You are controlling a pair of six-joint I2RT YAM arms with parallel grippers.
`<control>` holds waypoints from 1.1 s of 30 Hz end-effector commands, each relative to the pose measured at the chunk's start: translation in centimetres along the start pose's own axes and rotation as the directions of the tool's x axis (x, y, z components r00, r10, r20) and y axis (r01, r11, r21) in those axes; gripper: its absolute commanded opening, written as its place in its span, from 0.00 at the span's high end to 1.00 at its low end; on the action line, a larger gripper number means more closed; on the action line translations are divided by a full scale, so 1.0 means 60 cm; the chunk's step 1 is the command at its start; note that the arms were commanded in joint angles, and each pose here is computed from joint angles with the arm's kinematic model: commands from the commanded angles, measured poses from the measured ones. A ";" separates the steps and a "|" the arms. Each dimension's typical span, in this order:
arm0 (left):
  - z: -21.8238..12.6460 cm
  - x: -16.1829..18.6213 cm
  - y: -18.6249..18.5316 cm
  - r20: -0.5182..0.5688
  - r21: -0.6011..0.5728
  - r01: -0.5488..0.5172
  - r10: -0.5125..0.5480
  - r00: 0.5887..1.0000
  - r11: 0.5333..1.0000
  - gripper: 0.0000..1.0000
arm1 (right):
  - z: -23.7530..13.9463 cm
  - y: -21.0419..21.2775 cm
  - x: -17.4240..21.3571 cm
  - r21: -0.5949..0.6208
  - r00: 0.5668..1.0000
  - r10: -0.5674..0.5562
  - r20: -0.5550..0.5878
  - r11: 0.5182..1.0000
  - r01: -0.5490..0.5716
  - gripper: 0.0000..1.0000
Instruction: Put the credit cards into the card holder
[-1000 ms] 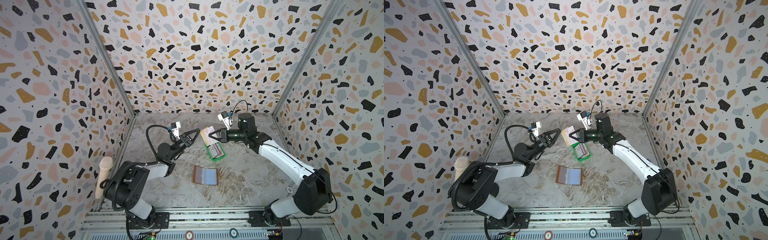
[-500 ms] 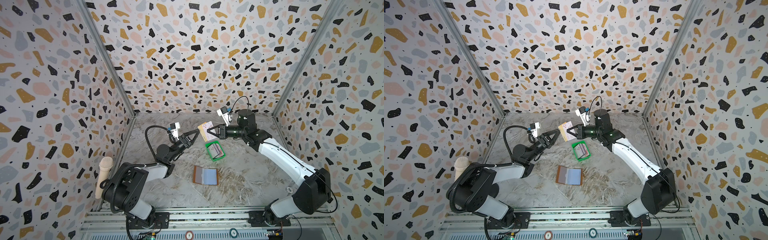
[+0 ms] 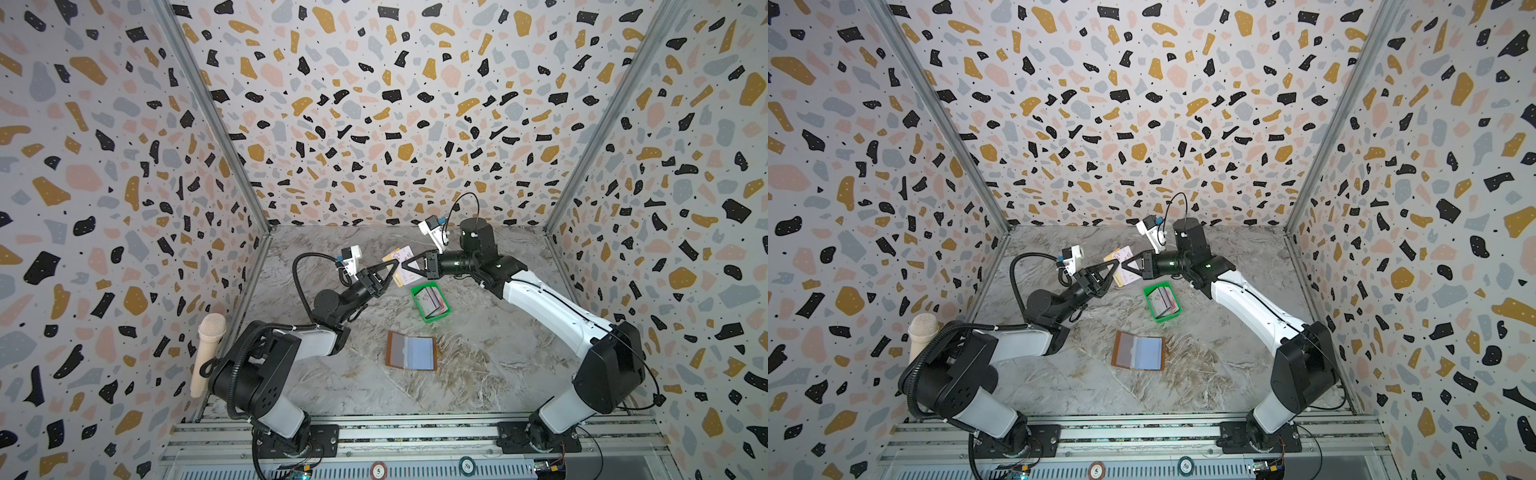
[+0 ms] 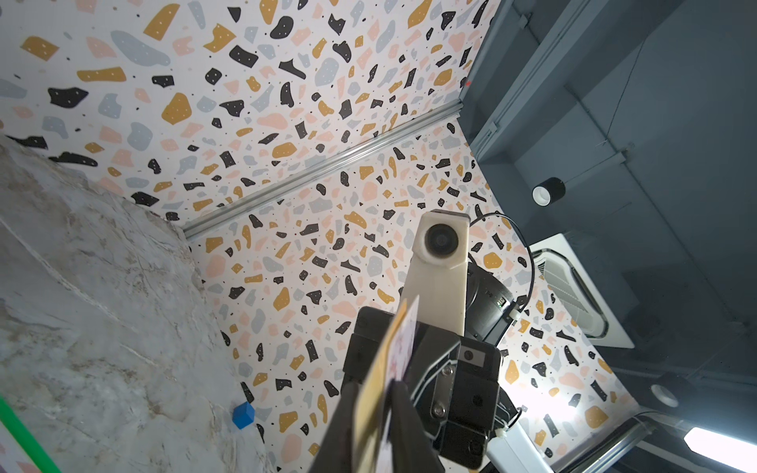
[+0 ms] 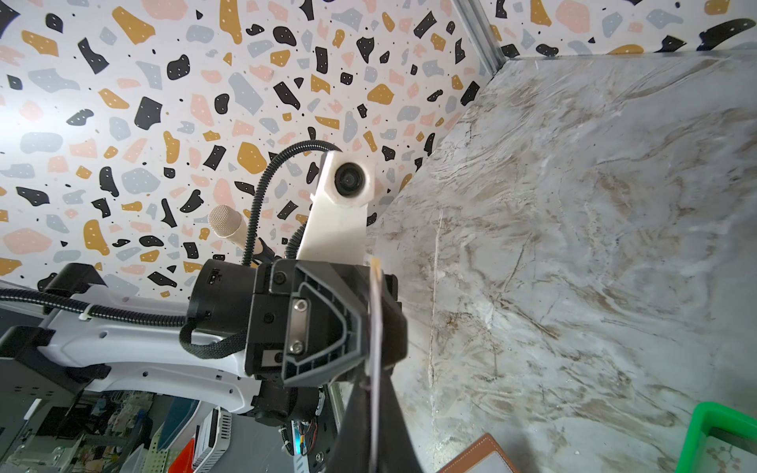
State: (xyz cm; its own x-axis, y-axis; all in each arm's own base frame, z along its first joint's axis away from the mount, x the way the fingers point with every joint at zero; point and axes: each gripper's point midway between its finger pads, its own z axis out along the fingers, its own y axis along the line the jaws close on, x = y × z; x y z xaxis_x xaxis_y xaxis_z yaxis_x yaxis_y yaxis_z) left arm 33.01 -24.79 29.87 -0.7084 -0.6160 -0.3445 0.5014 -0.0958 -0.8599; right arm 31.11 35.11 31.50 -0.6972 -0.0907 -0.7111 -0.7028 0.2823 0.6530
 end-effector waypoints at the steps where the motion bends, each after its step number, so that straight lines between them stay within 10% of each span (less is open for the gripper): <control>1: 0.001 -0.006 -0.076 0.022 0.178 -0.097 0.095 0.995 0.979 0.96 | -0.009 0.031 -0.012 -0.036 0.999 -0.039 0.015 0.999 0.040 1.00; 19: 0.000 -0.009 -0.061 0.036 0.144 -0.083 0.078 0.996 0.986 1.00 | -0.056 0.007 -0.008 0.046 0.998 -0.028 0.059 0.999 0.025 0.71; 33: 0.001 -0.007 -0.051 0.026 0.113 -0.065 0.062 0.998 0.991 1.00 | -0.067 -0.003 -0.014 0.077 0.995 -0.016 0.099 0.997 0.009 1.00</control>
State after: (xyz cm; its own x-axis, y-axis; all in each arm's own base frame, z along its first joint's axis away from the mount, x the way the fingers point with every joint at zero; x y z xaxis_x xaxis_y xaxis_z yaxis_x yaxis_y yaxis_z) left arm 33.22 -24.76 29.73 -0.7066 -0.6243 -0.3331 0.4954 -0.1004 -0.8628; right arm 31.39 32.29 31.39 -0.7012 -0.0416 -0.7117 -0.6803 0.3378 0.6505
